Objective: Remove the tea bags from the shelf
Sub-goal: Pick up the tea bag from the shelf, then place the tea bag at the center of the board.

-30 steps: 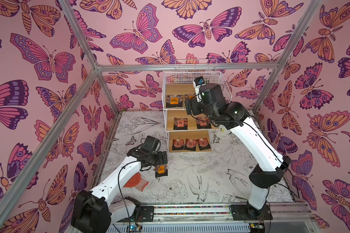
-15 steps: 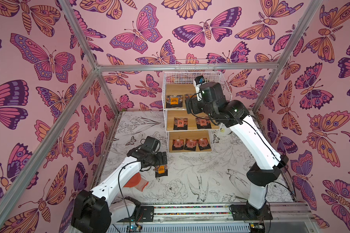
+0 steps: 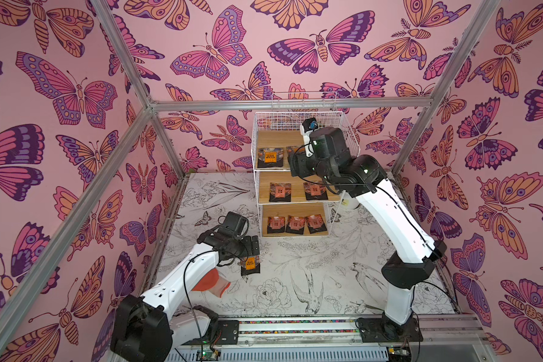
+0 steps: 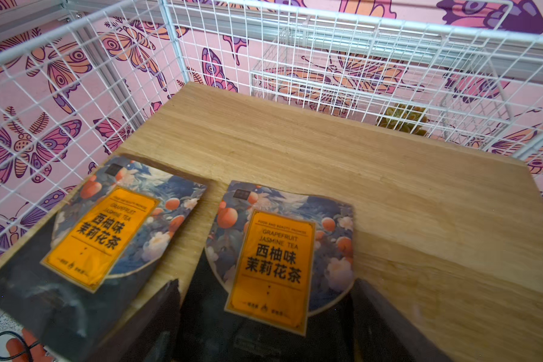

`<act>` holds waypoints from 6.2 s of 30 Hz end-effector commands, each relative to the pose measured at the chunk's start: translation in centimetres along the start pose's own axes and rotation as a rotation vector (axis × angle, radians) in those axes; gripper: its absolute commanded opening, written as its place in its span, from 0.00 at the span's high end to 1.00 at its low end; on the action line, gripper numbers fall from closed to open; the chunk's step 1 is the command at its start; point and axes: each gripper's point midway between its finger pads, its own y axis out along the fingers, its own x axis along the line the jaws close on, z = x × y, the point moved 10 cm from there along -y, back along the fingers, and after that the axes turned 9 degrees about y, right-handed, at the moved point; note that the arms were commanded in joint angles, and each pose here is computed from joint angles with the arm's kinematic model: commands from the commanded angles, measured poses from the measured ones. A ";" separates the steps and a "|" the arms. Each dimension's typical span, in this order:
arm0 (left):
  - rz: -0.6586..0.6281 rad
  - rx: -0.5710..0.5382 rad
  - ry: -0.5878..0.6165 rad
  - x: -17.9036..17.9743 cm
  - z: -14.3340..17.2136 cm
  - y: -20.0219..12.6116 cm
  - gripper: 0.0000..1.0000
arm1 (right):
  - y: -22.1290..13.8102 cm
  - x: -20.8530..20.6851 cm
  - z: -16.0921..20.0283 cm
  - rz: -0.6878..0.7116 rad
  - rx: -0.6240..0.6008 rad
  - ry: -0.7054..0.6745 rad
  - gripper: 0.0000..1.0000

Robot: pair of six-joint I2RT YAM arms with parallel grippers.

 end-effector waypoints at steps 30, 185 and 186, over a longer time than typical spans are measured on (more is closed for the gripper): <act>-0.016 -0.047 -0.045 0.8 0.1 -1.2 0.03 | -0.1 -0.8 1.3 -0.038 0.050 -0.031 0.98; 0.017 -0.032 -0.060 1.0 1.0 -0.9 0.03 | 6.5 -24.7 33.9 0.490 1.052 0.299 0.40; 0.017 -0.031 -0.061 1.0 1.0 -0.9 0.03 | 6.4 -24.8 33.6 0.511 1.041 0.292 0.39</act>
